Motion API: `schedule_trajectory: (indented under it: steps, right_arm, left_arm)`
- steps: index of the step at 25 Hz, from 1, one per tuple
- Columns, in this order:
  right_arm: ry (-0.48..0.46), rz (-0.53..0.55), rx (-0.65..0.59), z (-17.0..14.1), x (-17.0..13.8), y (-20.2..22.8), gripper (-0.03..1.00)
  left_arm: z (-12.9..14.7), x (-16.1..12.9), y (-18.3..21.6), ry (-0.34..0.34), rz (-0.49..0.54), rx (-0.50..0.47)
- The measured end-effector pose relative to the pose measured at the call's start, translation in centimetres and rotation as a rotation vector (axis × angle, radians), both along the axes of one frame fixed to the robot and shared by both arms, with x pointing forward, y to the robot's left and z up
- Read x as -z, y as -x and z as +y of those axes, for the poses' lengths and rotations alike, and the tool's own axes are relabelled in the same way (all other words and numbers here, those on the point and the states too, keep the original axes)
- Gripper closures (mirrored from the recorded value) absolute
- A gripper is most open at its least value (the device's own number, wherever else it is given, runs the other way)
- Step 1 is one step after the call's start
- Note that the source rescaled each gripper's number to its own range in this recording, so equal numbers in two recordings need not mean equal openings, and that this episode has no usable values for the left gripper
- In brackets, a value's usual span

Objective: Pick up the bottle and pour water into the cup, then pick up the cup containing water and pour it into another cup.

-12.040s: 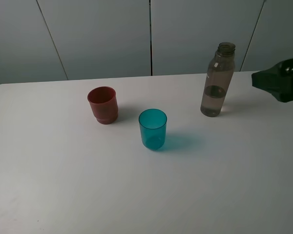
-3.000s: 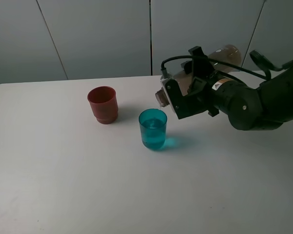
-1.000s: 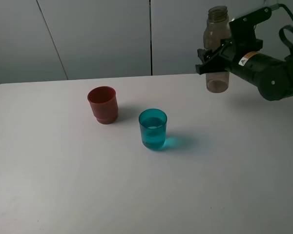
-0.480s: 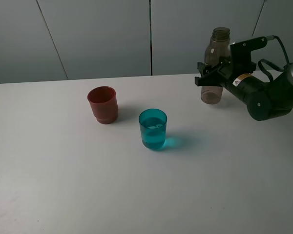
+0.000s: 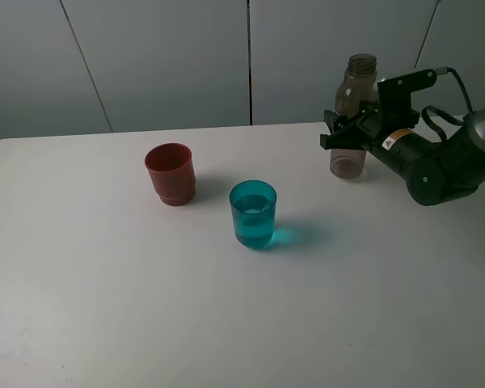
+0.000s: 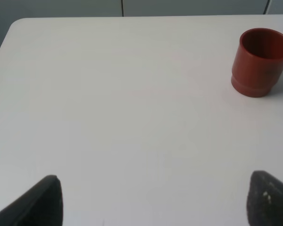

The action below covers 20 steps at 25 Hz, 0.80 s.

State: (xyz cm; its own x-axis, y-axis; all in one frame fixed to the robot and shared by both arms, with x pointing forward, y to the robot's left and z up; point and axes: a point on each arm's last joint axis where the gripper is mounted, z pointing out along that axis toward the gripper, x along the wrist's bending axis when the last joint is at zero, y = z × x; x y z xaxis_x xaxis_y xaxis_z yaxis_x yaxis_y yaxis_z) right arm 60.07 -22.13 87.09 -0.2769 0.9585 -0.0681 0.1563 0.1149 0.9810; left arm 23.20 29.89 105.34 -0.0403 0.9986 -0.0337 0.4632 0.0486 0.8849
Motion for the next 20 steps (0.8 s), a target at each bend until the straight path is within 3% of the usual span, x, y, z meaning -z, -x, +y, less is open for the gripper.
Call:
schedule_trajectory:
  steps: [12,13,15,16,18,20]
  right_arm:
    - [0.01,0.019,-0.041,0.3,1.1,0.1,0.95]
    - [0.004,0.019,-0.046,0.4,1.1,0.1,0.88]
    - [-0.012,0.015,-0.049,0.5,1.0,0.1,0.26]
    - [-0.017,0.009,-0.049,0.5,0.8,0.1,0.1]
    - [-0.026,-0.009,-0.05,0.5,0.0,0.0,0.0]
    - [-0.031,-0.038,-0.05,0.5,-1.2,0.1,-0.02]
  left_arm:
    - [0.0,0.0,0.0,0.002,0.0,-0.001]
    - [0.0,0.0,0.0,0.002,0.0,-0.001]
    - [0.0,0.0,0.0,0.002,0.0,-0.001]
    - [0.0,0.0,0.0,0.002,0.0,-0.001]
    - [0.0,0.0,0.0,0.002,0.0,-0.001]
    - [0.0,0.0,0.0,0.002,0.0,-0.001]
